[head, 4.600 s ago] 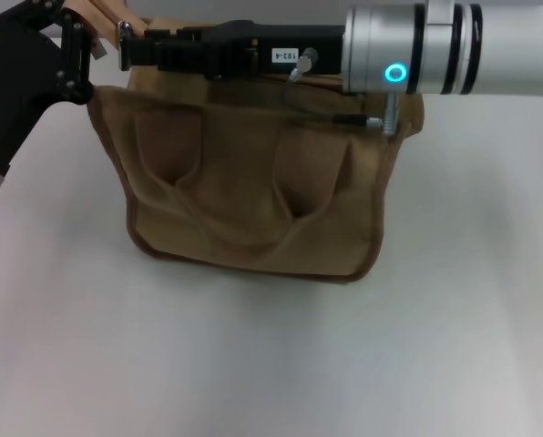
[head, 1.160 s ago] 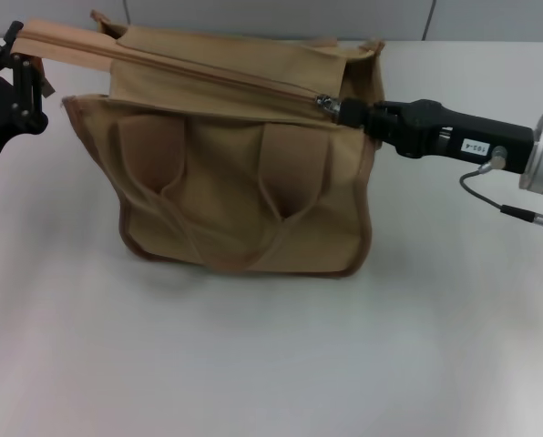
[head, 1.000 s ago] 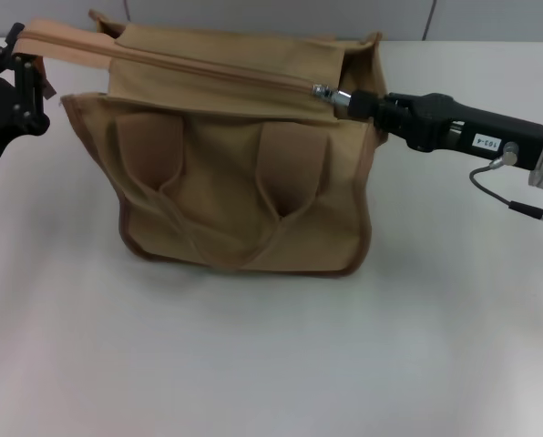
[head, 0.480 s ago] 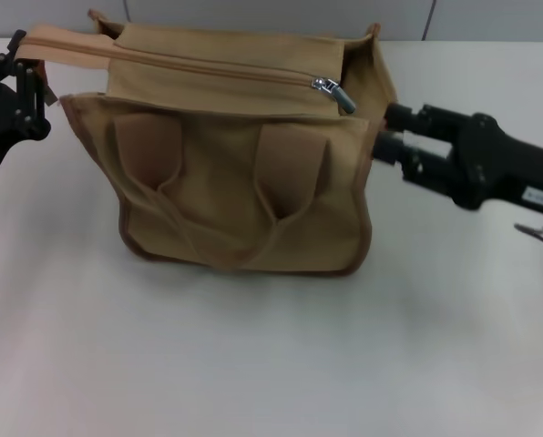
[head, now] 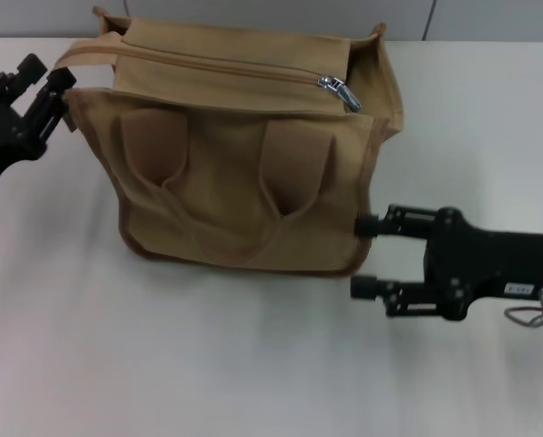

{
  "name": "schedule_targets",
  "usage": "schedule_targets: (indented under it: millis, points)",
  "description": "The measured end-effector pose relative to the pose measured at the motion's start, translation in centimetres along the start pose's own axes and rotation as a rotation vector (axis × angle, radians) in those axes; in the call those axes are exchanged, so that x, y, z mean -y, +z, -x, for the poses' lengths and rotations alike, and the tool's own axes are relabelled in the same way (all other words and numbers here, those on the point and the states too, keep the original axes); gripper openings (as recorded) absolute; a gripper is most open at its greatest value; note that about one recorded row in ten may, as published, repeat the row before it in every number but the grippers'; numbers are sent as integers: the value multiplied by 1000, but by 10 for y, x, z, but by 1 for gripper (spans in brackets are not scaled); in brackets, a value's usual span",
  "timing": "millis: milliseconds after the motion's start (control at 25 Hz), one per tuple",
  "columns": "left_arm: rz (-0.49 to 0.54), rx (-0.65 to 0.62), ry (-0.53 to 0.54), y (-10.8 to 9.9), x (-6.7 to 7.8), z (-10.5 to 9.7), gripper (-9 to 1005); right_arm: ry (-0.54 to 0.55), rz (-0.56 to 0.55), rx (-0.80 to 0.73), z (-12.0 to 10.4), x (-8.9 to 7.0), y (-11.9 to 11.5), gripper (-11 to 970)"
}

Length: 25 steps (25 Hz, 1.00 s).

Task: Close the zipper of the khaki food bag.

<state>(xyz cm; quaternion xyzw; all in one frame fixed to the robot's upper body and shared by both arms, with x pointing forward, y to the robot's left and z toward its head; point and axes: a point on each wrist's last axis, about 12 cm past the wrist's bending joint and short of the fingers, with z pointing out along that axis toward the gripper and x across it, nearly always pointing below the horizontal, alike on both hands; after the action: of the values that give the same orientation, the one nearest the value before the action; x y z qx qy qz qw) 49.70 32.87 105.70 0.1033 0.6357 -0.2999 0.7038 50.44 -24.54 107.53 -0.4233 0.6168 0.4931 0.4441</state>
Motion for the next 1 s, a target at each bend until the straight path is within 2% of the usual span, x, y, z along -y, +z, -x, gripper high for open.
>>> schedule_targets:
  millis: [80, 120, 160, 200, 360, 440, 480, 640, 680, 840, 920, 1000]
  points:
    - [-27, -31, -72, -6, -3, 5, 293, 1, -1, -33, -3, 2, 3, 735]
    - [-66, -62, -151, -12, -4, 10, 328, 2, -2, -48, -4, 3, 4, 743]
    - [-66, -62, -151, -12, -4, 10, 362, 2, -2, -61, -5, 3, 5, 751]
    - [-108, -85, -201, -16, -3, 13, 396, 2, -2, -72, -6, 3, 7, 759]
    - [-257, -145, -256, -26, 7, 17, 558, -5, 0, -93, -6, 5, 10, 759]
    - [-290, -160, -257, -27, 10, 18, 651, -11, 7, -103, -7, 5, 11, 758]
    - [-364, -200, -251, -31, 17, 16, 697, -17, 11, -107, -7, 5, 12, 758]
    - [-435, -253, -233, -33, 25, 11, 783, -33, 24, -123, -9, 4, 13, 758]
    - [-480, -295, -218, -33, 30, 6, 805, -32, 25, -125, -10, 3, 13, 758]
    - [-548, -349, -188, -30, 38, -2, 803, -23, 32, -130, -13, 2, 14, 757]
    - [-631, -393, -141, -25, 49, -11, 802, -25, 37, -133, -15, 0, 14, 757]
    - [-631, -393, -141, -25, 49, -11, 801, -32, 41, -130, -18, -2, 15, 757]
